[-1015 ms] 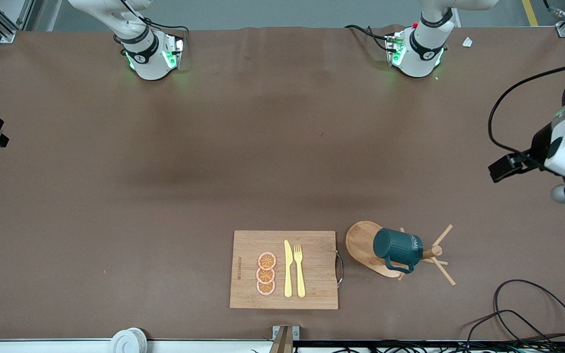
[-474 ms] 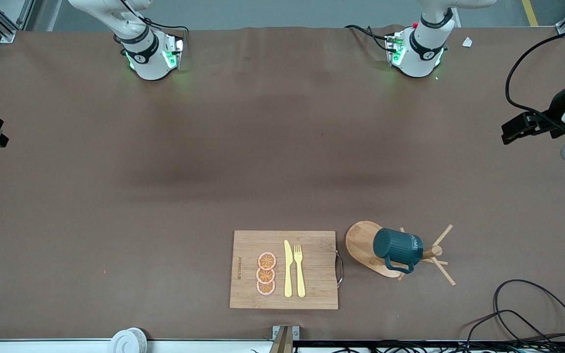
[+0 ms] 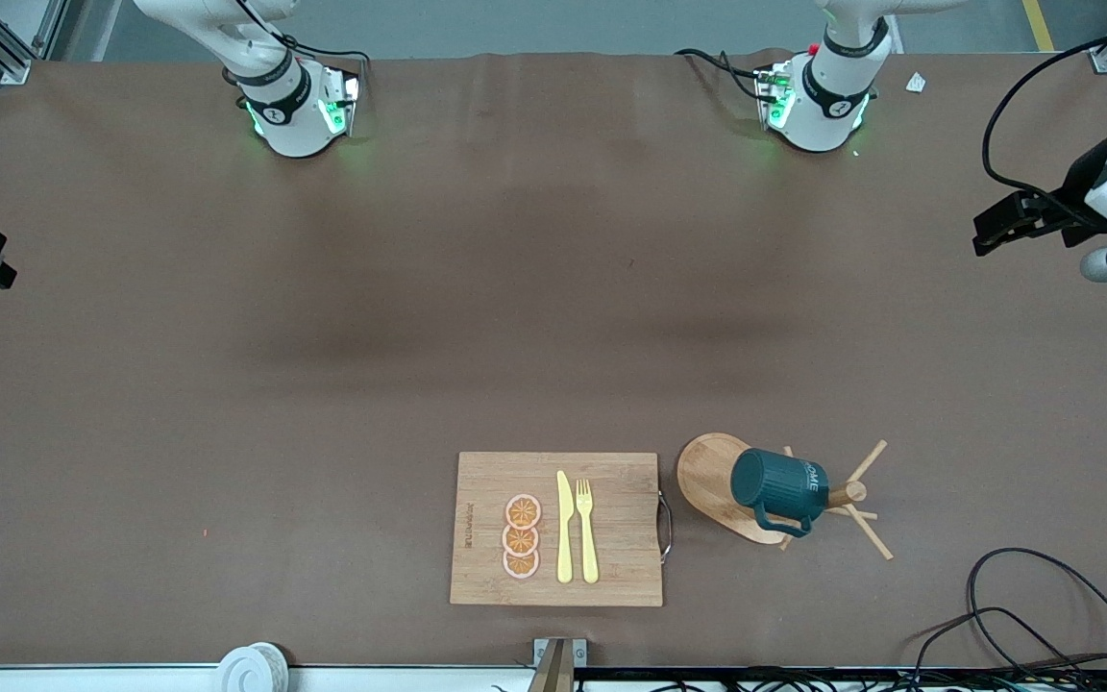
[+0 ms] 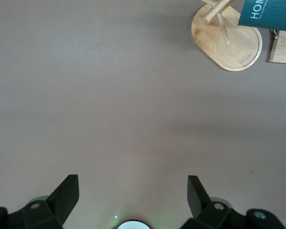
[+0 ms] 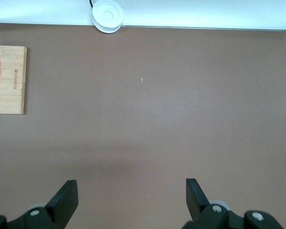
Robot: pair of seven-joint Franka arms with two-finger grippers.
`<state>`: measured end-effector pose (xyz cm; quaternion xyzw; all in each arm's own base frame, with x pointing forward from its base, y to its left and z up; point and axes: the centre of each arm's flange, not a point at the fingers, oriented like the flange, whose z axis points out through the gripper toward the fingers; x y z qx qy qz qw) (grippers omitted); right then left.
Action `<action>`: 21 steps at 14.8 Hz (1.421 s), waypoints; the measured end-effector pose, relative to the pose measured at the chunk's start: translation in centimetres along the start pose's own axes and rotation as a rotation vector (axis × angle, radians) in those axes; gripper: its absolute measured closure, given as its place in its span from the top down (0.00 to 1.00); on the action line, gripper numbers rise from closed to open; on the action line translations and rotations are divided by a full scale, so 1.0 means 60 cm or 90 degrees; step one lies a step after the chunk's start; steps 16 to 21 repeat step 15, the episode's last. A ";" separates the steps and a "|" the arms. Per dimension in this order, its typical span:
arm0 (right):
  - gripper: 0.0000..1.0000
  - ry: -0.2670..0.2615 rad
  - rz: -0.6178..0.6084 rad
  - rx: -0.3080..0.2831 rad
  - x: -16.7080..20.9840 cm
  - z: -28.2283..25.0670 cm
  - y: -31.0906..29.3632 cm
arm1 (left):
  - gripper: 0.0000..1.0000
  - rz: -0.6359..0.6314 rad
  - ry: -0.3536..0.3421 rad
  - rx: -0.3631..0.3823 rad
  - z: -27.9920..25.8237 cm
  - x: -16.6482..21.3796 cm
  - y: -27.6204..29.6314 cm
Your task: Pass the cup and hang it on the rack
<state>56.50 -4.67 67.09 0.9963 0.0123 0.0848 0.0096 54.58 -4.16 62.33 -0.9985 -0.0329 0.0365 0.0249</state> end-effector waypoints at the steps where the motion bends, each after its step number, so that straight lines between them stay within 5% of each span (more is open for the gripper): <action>1: 1.00 0.000 0.000 0.000 0.000 0.000 0.000 | 1.00 0.001 0.003 0.000 -0.001 -0.001 0.002; 21: 1.00 0.000 0.000 0.000 0.000 0.000 0.000 | 1.00 0.033 0.010 -0.001 -0.001 0.001 0.013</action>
